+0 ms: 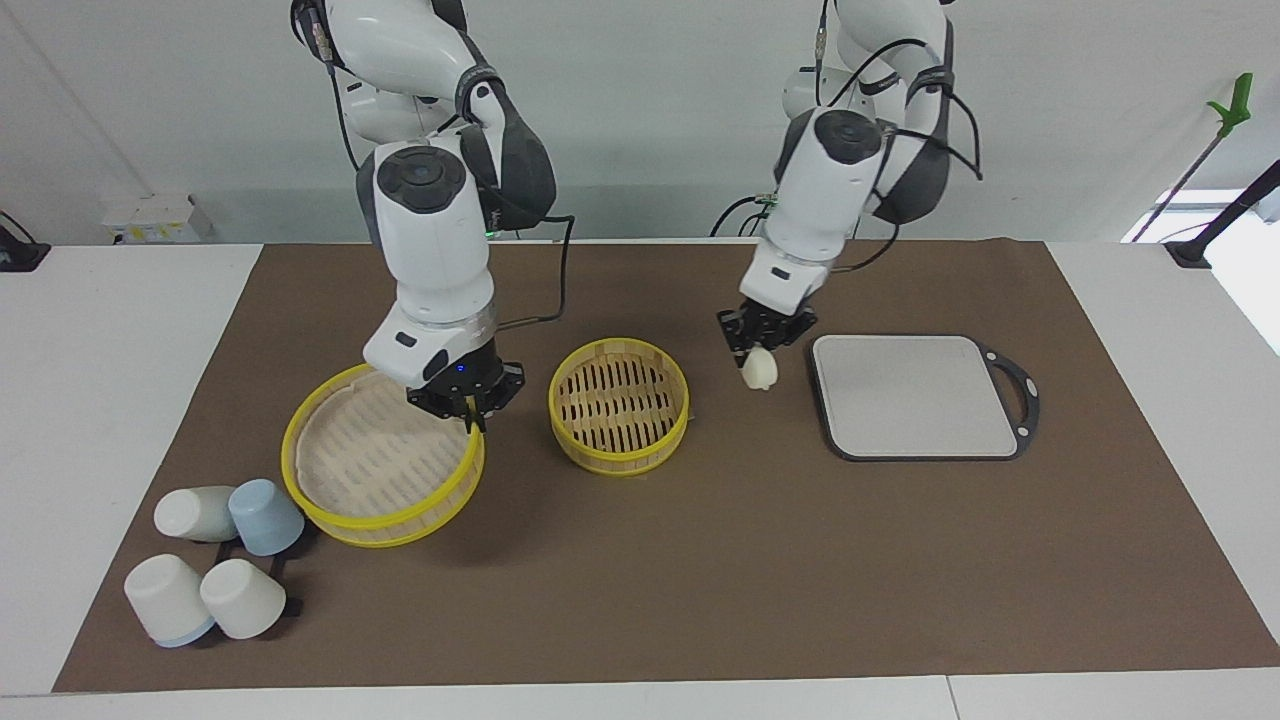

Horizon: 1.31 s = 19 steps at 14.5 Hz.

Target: Place bun in steamer

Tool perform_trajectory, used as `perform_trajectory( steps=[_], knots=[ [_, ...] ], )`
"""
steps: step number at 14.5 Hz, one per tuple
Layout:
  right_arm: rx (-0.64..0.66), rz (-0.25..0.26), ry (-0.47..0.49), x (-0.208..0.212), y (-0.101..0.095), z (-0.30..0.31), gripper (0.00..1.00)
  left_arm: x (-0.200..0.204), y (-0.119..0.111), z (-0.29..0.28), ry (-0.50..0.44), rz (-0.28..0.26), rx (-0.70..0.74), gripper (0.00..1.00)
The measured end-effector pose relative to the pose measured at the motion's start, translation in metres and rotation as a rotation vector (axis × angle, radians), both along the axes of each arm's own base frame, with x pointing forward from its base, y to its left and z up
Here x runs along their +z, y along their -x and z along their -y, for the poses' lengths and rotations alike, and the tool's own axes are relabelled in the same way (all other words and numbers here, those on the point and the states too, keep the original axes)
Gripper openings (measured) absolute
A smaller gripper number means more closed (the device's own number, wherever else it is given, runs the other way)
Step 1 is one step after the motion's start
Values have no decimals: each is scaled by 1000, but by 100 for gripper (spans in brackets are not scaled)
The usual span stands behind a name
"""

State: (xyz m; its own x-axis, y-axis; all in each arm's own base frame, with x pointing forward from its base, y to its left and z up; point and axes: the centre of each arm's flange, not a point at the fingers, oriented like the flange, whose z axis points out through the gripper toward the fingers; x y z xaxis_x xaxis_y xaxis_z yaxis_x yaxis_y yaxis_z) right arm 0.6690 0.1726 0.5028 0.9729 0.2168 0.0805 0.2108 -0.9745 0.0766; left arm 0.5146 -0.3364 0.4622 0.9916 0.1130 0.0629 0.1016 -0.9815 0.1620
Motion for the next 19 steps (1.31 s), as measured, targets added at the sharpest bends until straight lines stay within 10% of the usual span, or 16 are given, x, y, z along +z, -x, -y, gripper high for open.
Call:
perform_trajectory(
  steps=[14, 19],
  knots=[
    [15, -60, -71, -17, -8, 56, 10, -123, 54, 128, 19, 21, -87, 31],
    [11, -60, -79, -16, -7, 57, 10, -125, 59, 132, 22, 16, -62, 81]
  ],
)
